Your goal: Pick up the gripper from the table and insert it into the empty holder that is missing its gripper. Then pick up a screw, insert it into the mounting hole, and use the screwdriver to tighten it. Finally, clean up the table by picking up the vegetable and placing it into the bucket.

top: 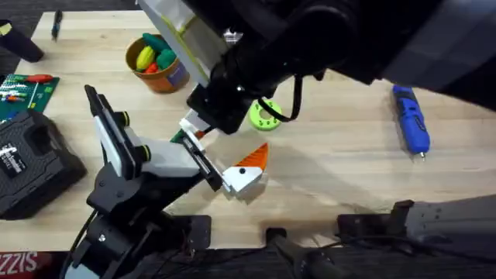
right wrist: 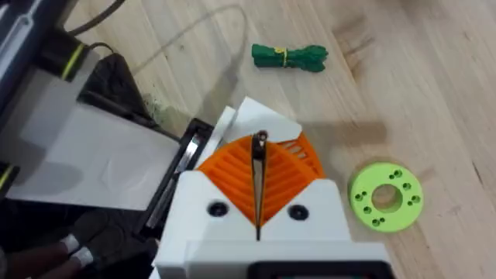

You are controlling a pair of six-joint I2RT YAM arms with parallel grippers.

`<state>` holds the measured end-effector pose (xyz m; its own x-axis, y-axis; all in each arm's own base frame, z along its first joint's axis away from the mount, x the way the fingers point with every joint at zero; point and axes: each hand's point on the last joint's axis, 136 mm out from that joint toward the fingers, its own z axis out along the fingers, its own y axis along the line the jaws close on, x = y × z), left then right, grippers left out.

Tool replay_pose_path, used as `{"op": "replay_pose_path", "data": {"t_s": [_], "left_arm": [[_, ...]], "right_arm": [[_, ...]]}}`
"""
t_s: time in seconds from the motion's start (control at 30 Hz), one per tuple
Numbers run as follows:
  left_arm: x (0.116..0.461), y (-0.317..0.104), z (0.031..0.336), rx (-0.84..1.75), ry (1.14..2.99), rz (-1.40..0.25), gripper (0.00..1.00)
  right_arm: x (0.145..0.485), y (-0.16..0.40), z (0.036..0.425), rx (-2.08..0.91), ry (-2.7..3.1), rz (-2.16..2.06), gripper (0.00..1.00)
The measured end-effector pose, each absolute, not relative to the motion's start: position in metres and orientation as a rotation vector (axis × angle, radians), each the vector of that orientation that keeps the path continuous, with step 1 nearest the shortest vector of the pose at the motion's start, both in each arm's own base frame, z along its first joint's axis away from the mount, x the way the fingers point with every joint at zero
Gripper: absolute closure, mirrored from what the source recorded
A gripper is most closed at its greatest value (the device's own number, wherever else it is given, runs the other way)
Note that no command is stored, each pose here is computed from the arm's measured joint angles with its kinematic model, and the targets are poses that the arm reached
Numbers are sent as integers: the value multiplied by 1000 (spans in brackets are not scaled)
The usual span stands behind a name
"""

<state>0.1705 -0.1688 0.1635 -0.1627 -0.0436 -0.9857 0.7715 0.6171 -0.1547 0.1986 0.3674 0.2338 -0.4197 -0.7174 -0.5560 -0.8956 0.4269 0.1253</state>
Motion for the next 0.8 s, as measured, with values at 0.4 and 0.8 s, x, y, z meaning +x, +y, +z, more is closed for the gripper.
{"op": "replay_pose_path", "data": {"t_s": [0.4,0.8], "left_arm": [[170,-169,163,624,1582,-806,13],[170,-169,163,624,1582,-806,13]], "right_arm": [[203,365,230,-1359,2274,530,990],[201,366,230,-1366,2277,546,990]]}}
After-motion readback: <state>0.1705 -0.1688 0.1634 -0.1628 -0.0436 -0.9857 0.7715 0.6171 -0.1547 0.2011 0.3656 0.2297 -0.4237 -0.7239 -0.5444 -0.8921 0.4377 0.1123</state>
